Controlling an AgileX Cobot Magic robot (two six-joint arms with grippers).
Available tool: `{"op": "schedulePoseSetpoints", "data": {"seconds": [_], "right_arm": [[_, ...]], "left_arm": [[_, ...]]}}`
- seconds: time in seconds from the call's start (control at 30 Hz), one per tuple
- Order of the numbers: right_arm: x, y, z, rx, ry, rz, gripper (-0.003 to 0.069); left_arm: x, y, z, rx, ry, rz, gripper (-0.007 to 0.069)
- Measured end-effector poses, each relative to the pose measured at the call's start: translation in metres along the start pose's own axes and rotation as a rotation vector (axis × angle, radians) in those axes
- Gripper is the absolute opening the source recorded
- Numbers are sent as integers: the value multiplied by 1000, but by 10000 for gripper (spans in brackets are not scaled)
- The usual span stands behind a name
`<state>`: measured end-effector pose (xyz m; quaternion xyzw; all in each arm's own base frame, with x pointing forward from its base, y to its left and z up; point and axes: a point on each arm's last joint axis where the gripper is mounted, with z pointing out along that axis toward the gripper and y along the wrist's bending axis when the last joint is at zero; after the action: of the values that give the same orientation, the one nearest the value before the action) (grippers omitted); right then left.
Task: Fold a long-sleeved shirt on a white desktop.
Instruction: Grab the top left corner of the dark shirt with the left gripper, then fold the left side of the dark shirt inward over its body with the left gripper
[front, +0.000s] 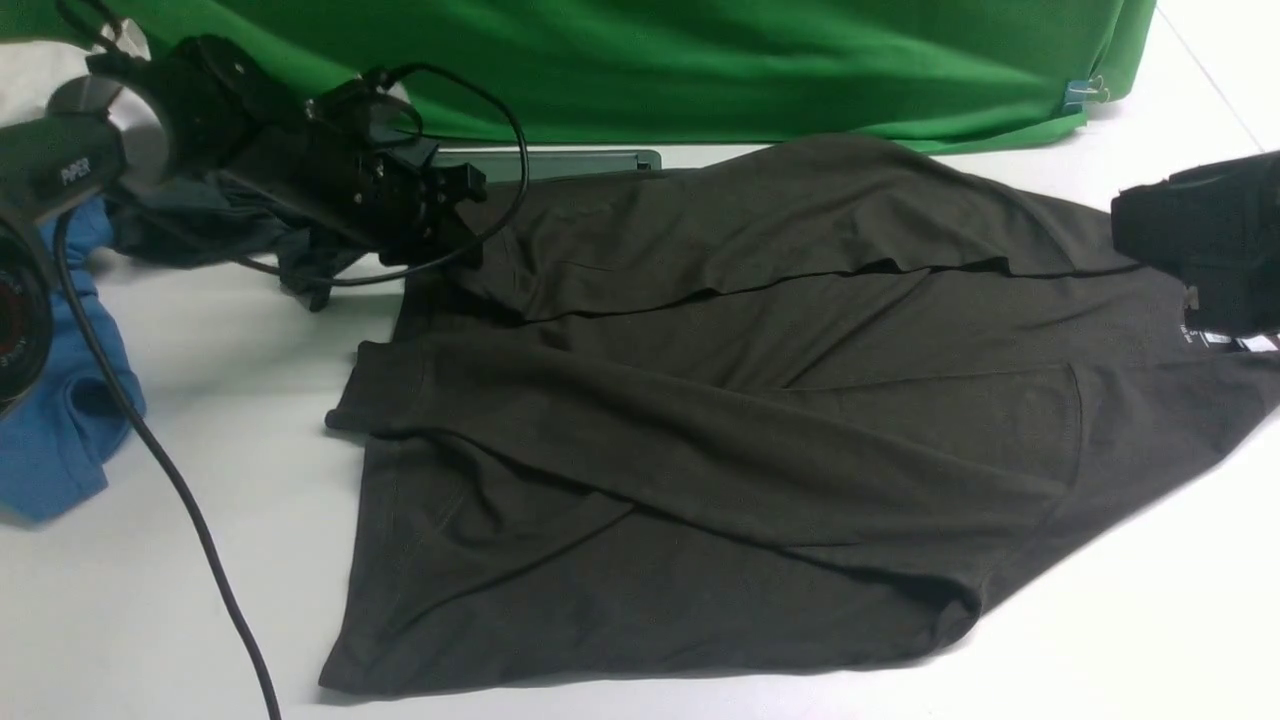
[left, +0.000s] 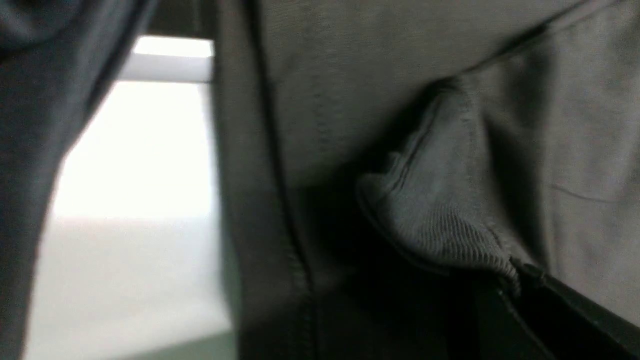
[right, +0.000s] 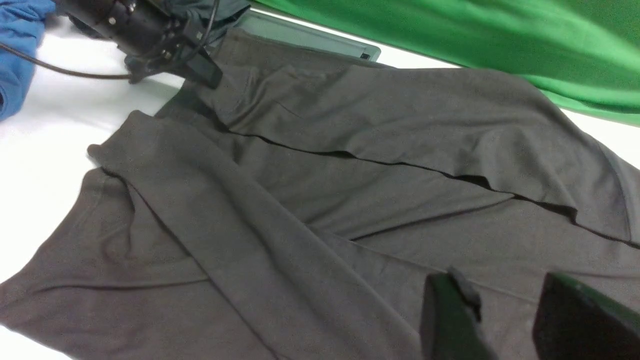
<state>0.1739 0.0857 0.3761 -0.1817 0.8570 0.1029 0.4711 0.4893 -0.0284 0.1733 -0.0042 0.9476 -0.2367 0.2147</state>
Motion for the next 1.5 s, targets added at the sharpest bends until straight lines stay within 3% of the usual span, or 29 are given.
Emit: {"op": "schedulePoseSetpoints", "data": {"seconds": [0.43,0.9,1.3,1.4,1.5], "right_arm": [[2,0,0,3,27,24,240],[4,0,0,4,40,24,240],[4,0,0,5,47,11,240],[4,0,0,5,47,4,240],[4,0,0,5,48,1,240]], "left_arm": [[3,-41,-92,-72,97,44,38],[46,-38,-63,-85,251,0,38],[42,-58,-100,-79,171,31,38],[48,-58,-94,-104,186,21,38],[58,-49,-76,-194,228,-1,48]]}}
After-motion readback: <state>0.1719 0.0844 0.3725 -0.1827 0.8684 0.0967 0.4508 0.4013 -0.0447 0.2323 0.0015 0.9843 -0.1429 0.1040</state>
